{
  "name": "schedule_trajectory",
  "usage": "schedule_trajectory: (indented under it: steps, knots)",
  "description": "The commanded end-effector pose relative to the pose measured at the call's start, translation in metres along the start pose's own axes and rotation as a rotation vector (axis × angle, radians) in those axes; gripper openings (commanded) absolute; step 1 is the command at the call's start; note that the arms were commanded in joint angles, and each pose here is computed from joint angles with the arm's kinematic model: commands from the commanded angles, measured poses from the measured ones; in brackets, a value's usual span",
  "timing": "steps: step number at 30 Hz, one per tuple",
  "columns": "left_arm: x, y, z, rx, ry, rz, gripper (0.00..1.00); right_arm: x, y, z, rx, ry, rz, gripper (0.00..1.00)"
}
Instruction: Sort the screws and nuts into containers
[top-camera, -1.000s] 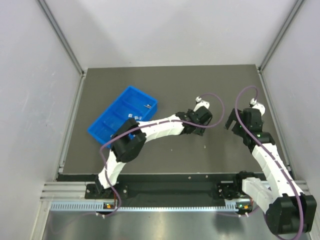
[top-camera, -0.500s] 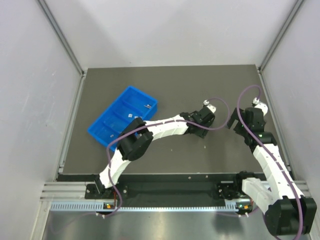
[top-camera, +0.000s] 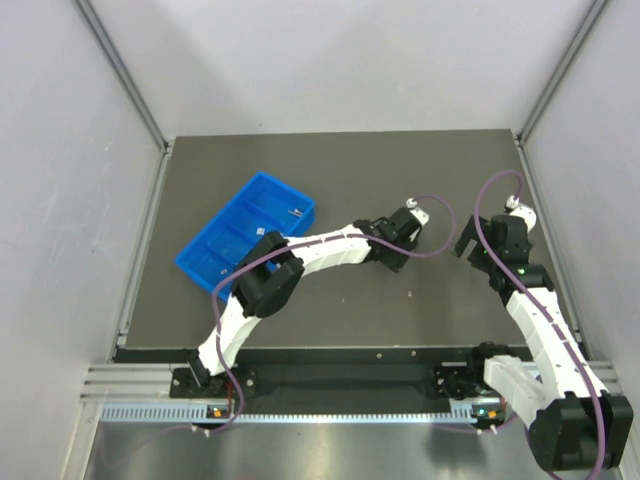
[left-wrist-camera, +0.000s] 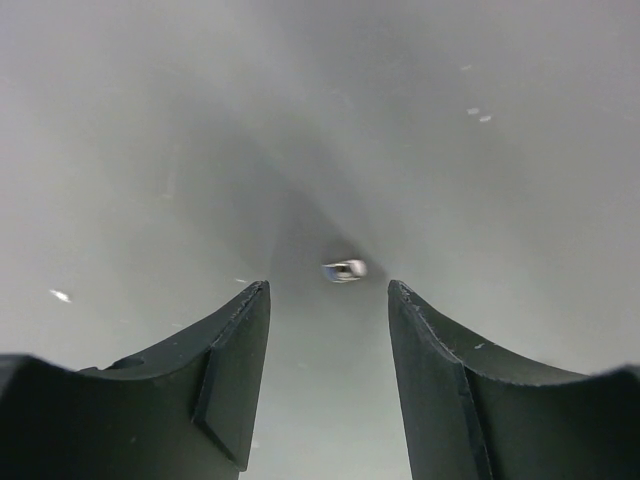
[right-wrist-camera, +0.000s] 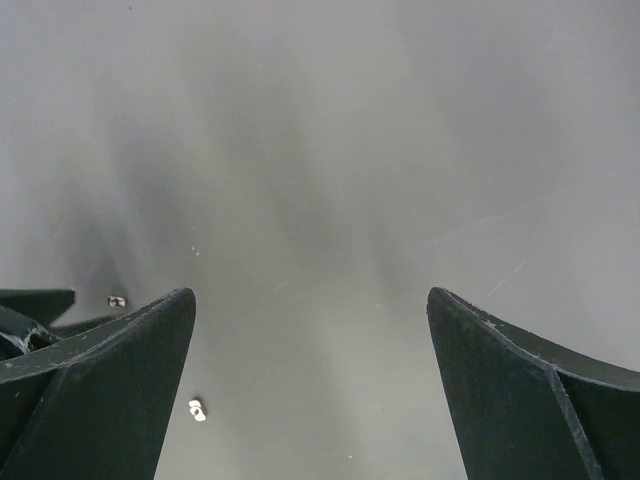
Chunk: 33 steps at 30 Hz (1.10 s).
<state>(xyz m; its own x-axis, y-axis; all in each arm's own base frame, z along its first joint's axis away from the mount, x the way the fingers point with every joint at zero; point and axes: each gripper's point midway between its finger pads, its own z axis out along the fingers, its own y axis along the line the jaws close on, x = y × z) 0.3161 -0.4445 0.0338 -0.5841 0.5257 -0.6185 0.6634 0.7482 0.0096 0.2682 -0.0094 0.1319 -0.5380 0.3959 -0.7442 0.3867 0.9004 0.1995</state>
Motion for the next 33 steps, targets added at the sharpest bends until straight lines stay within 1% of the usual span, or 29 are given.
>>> schedule_trajectory:
  steps: [1,4,5,6,8,9,12,15,17,18,22,24,25,28,33]
  knots:
    - [0.0,0.008,0.001,0.022,-0.008,0.103,0.56,-0.019,0.001,-0.007,-0.002,-0.052,0.009,1.0]
    - [0.002,0.011,0.0,0.064,0.002,0.111,0.56,-0.021,0.001,-0.007,-0.006,-0.057,0.009,1.0]
    - [0.005,0.007,0.0,0.103,0.008,0.113,0.56,-0.021,0.002,-0.007,-0.007,-0.055,0.01,1.0]
    - [0.001,0.009,0.001,0.114,-0.008,0.107,0.56,-0.021,0.002,-0.007,-0.008,-0.054,0.008,1.0]
    - [0.002,0.011,0.001,0.131,-0.012,0.12,0.56,-0.02,0.001,-0.007,-0.006,-0.053,0.011,1.0]
    - [0.003,0.005,0.002,0.177,-0.011,0.125,0.56,-0.02,0.001,-0.007,-0.006,-0.054,0.007,1.0]
    - [0.007,0.004,0.006,0.198,-0.004,0.167,0.56,-0.021,0.002,-0.007,-0.007,-0.055,0.007,1.0]
    - [0.01,0.005,0.01,0.19,0.011,0.183,0.56,-0.022,0.002,-0.007,-0.005,-0.056,0.007,1.0]
    - [0.008,0.009,0.013,0.168,0.017,0.184,0.54,-0.021,0.002,-0.007,-0.006,-0.052,0.006,1.0]
    - [0.009,0.01,0.014,0.161,0.021,0.184,0.49,-0.021,0.001,-0.007,-0.003,-0.054,0.005,1.0]
    - [0.01,0.008,0.014,0.166,0.022,0.158,0.4,-0.022,0.0,-0.008,0.003,-0.058,0.008,1.0]
    - [0.009,0.01,0.016,0.152,0.014,0.155,0.37,-0.021,0.0,-0.007,0.004,-0.057,0.007,1.0]
    - [0.009,0.01,0.017,0.144,0.017,0.126,0.36,-0.021,-0.001,-0.007,0.006,-0.056,0.006,1.0]
    - [0.009,0.015,0.021,0.107,0.017,0.091,0.36,-0.021,-0.001,-0.007,0.005,-0.057,0.007,1.0]
    - [0.007,0.01,0.024,0.119,0.006,0.063,0.39,-0.02,0.0,-0.008,0.002,-0.054,0.005,1.0]
